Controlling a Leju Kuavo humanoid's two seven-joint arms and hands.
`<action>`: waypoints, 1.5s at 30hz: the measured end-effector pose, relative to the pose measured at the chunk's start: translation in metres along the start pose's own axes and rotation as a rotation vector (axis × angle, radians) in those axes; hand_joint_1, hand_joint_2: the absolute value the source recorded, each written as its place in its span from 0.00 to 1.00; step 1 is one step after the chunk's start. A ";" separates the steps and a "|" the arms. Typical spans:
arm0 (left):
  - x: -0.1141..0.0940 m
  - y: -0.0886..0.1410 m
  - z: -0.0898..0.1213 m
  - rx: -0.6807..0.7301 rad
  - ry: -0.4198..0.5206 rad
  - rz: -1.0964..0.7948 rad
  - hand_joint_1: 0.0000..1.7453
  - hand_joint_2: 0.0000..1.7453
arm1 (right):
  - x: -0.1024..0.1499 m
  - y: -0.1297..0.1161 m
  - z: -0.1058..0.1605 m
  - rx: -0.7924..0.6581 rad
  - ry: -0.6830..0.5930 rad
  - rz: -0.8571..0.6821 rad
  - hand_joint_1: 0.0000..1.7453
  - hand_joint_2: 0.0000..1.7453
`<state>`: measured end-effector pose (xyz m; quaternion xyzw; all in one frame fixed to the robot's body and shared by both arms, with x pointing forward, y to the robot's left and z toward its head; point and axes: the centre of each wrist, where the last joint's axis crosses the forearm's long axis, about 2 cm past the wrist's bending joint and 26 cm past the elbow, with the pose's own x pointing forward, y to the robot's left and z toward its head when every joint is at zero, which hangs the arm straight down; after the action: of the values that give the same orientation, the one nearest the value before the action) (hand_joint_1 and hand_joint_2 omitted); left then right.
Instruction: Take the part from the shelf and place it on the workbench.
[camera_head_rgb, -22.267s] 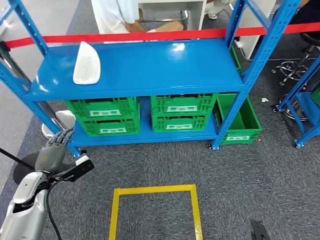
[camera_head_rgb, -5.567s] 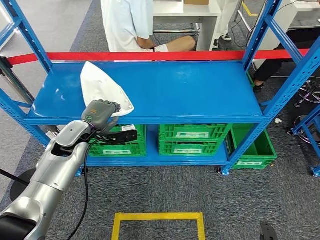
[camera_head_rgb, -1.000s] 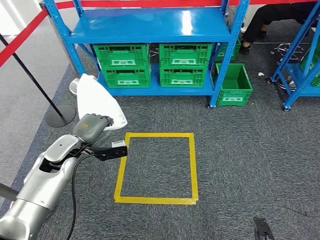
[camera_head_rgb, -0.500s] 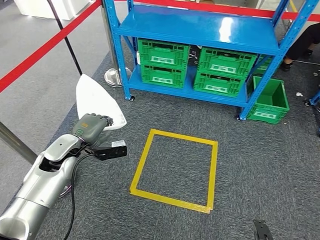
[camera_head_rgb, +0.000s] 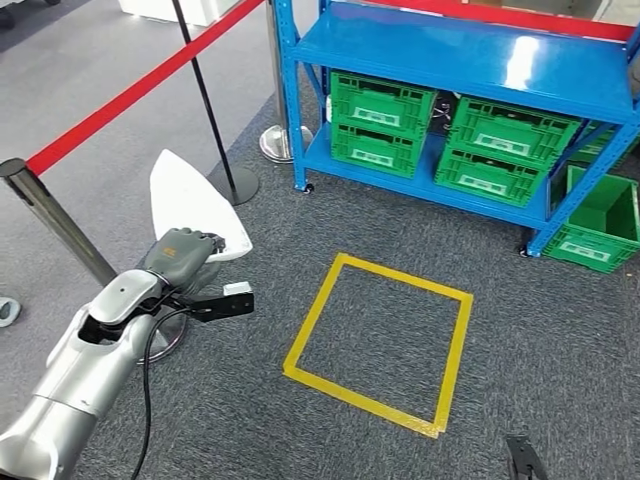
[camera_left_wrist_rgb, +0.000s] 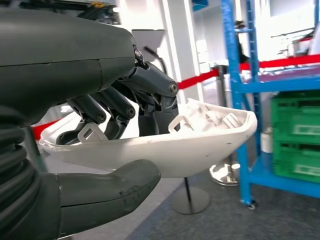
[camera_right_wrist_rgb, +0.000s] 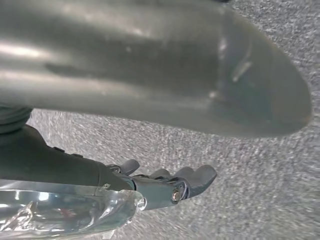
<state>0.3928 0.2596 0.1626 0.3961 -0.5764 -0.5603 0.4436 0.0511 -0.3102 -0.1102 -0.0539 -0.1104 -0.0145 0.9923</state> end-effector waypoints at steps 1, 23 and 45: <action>0.000 0.002 -0.001 0.004 -0.001 -0.001 1.00 1.00 | 0.000 0.000 0.000 0.000 0.000 0.000 0.00 0.00; 0.002 -0.004 0.001 -0.002 0.004 0.023 1.00 1.00 | -0.001 0.001 0.000 0.011 0.002 0.006 0.00 0.00; 0.003 -0.010 0.005 -0.018 -0.027 0.089 1.00 1.00 | -0.003 0.001 0.000 0.026 0.005 0.016 0.00 0.00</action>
<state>0.3866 0.2574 0.1527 0.3584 -0.5943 -0.5507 0.4638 0.0484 -0.3087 -0.1106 -0.0417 -0.1076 -0.0052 0.9933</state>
